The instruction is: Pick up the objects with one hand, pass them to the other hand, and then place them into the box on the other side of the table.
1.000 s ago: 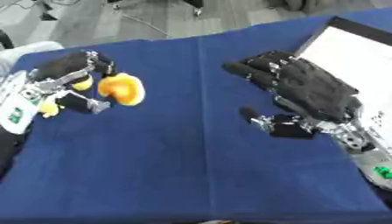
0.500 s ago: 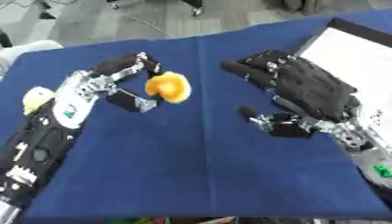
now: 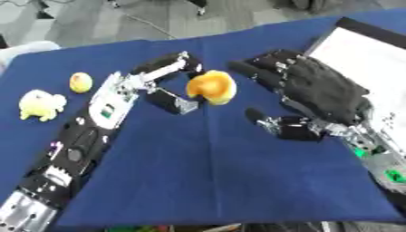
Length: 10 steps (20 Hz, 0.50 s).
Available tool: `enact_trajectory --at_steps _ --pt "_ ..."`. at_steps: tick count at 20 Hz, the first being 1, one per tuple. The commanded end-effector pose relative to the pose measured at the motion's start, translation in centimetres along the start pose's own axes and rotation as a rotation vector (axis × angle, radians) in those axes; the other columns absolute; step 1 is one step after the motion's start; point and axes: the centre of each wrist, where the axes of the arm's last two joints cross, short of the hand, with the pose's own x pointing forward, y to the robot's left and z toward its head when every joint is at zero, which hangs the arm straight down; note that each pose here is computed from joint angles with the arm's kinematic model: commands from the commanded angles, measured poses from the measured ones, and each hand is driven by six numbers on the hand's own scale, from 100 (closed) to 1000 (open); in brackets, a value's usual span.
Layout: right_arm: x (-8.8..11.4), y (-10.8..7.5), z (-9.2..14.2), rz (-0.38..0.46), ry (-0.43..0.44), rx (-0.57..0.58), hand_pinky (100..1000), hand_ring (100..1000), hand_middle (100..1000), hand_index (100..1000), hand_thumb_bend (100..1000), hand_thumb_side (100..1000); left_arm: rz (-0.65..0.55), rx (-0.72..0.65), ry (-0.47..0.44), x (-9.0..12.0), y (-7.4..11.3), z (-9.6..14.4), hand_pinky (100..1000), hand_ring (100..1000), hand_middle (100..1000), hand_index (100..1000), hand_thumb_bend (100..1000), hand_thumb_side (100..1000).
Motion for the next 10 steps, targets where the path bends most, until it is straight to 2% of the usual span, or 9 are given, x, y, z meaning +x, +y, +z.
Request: enact_trajectory --at_steps 1,10 --pt "-0.1 -0.7 -0.2 0.015 -0.008 -0.021 782 786 777 1000 197 100 -0.046 -0.103 -0.109 1.2 1.1 -1.0 542 398 393 513 100 247" --pt "0.0 -0.6 -0.3 0.003 -0.005 -0.023 779 789 775 1000 165 100 0.010 -0.154 -0.155 2.4 1.2 -2.4 541 397 393 512 100 249"
